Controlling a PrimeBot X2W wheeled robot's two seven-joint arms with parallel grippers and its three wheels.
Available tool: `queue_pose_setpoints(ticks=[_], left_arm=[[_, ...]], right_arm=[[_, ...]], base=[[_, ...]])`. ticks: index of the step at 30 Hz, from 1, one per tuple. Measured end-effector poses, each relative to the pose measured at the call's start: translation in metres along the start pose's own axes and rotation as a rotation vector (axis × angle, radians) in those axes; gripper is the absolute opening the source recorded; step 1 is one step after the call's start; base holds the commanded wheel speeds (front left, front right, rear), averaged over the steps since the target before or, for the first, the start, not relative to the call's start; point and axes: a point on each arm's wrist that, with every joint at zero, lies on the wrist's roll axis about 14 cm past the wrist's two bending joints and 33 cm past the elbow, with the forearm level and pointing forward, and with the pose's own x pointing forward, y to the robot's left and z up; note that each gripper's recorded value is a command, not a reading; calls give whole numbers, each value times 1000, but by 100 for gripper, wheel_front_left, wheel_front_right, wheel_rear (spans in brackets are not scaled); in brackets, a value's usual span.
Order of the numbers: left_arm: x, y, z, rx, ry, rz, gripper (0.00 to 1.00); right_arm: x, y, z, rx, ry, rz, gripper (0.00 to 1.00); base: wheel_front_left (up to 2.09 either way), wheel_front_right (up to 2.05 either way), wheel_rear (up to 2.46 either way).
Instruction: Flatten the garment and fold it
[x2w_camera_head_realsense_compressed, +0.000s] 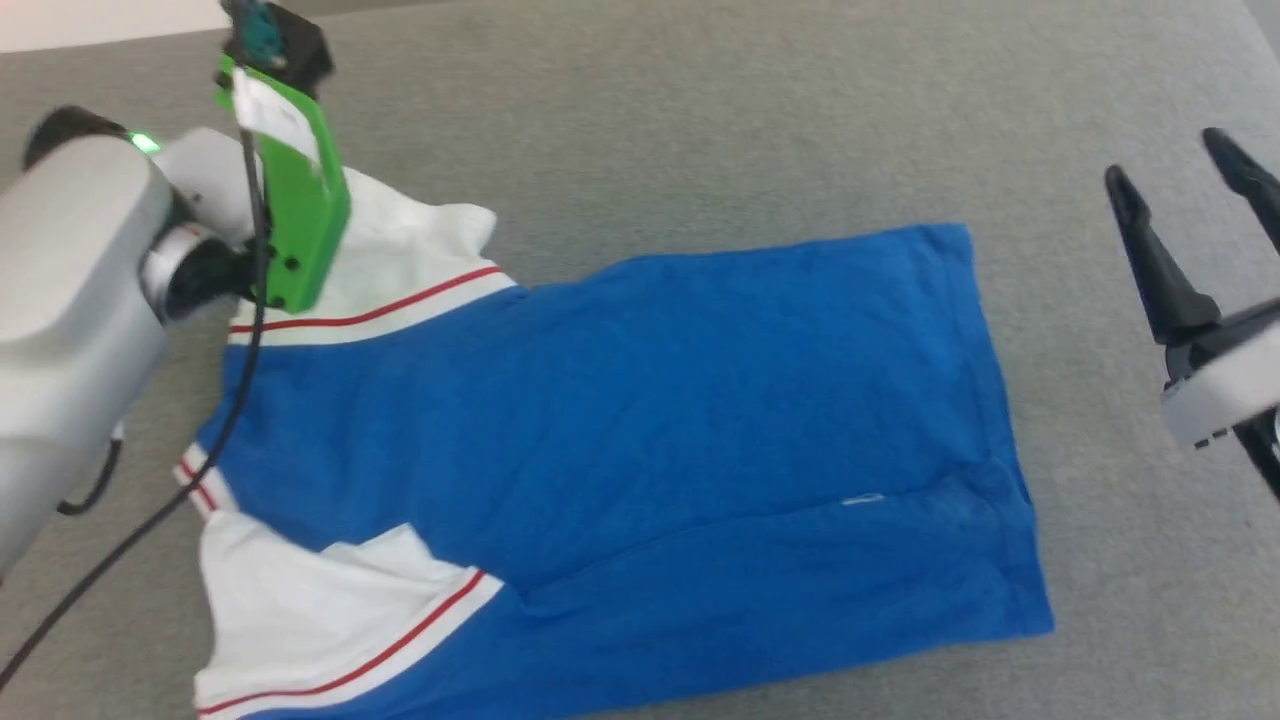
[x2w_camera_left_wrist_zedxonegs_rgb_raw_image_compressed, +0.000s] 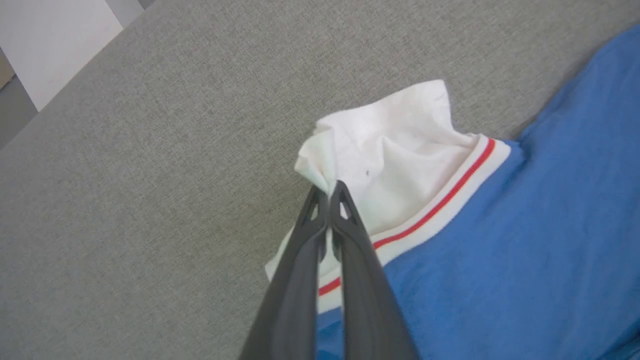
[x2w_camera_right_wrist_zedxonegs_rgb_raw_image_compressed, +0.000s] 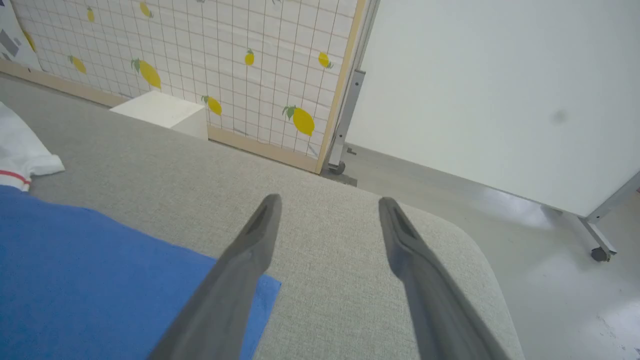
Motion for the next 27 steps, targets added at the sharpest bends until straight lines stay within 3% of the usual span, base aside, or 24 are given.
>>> queue_pose_setpoints(ticks=[8, 14, 18, 27], left_arm=[[-30, -9, -9, 23, -63, -4, 0], [-35, -12, -14, 30, -82, -9, 0], [-33, -11, -14, 29, -88, -13, 0], [-22, -5, -23, 13, -87, -19, 0]], right_arm=[[19, 33, -47, -100, 496, 242, 100], [23, 43, -77, -114, 782, 331, 100], [30, 53, -98, -67, 911, 359, 100], [47, 78, -146, -19, 1014, 384, 100]], base=[[0, 0, 0], [0, 0, 0], [0, 0, 0], [0, 0, 0]])
